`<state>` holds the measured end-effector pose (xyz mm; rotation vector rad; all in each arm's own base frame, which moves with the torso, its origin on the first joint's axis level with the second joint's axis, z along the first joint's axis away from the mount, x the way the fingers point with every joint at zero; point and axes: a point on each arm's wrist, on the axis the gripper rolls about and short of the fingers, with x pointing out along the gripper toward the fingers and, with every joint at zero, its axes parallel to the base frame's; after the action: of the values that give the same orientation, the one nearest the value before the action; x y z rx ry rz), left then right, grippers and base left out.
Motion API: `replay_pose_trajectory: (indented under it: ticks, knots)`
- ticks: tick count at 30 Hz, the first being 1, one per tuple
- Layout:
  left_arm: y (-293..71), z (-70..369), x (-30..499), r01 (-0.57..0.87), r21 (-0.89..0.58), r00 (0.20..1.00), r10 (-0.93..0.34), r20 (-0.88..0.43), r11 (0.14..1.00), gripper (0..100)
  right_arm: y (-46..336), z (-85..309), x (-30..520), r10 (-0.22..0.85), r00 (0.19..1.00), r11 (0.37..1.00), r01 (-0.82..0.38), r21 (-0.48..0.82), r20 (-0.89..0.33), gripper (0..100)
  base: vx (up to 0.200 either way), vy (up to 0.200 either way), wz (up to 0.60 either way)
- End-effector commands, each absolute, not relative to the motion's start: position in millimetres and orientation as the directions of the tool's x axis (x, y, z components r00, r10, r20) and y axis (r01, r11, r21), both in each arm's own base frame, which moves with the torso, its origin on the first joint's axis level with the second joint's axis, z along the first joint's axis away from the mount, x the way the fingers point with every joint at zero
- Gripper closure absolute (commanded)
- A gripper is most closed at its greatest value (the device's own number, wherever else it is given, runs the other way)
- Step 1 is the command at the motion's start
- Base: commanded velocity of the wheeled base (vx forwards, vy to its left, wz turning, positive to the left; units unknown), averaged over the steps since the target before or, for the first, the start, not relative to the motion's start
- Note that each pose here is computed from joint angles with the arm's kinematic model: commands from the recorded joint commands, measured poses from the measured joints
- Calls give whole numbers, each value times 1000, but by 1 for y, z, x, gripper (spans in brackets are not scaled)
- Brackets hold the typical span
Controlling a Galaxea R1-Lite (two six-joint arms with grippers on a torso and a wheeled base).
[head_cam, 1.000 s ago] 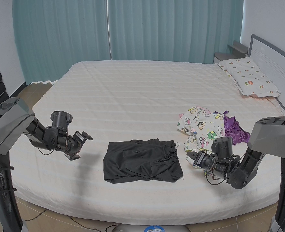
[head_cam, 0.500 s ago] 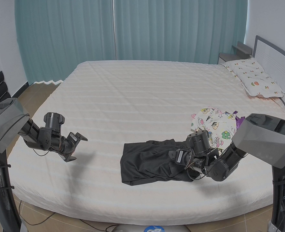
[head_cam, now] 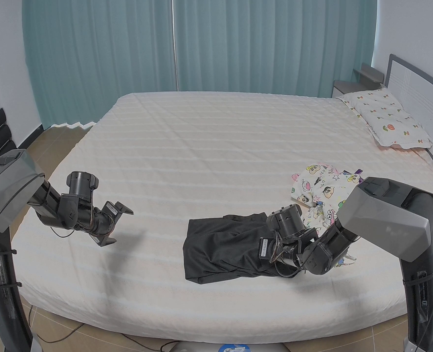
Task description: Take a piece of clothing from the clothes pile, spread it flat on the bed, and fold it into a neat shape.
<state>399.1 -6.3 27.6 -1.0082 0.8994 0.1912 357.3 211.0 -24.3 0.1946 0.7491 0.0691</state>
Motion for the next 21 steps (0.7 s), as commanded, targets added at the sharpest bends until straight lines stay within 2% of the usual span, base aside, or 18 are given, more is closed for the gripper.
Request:
replay_pose_trajectory:
  ticks: [1, 11, 14, 21]
  knots:
    - [-6, 27, 399, -525, -649, 638, -250, -728, 551, 0, 203, -24, 354, 118, 725, 981, 23, 195, -679, 100, 0, 0, 0]
    - [-6, 26, 399, -526, -647, 637, -248, -730, 551, 0, 159, -13, 339, 55, 697, 978, 107, 179, -715, 100, 0, 0, 0]
    - [-6, 26, 399, -526, -647, 637, -248, -730, 551, 0, 153, -17, 331, 46, 676, 979, 117, 169, -736, 100, 0, 0, 0]
    - [-6, 27, 399, -526, -647, 638, -247, -729, 552, 0, 147, -22, 323, 51, 687, 979, 110, 173, -725, 100, 0, 0, 0]
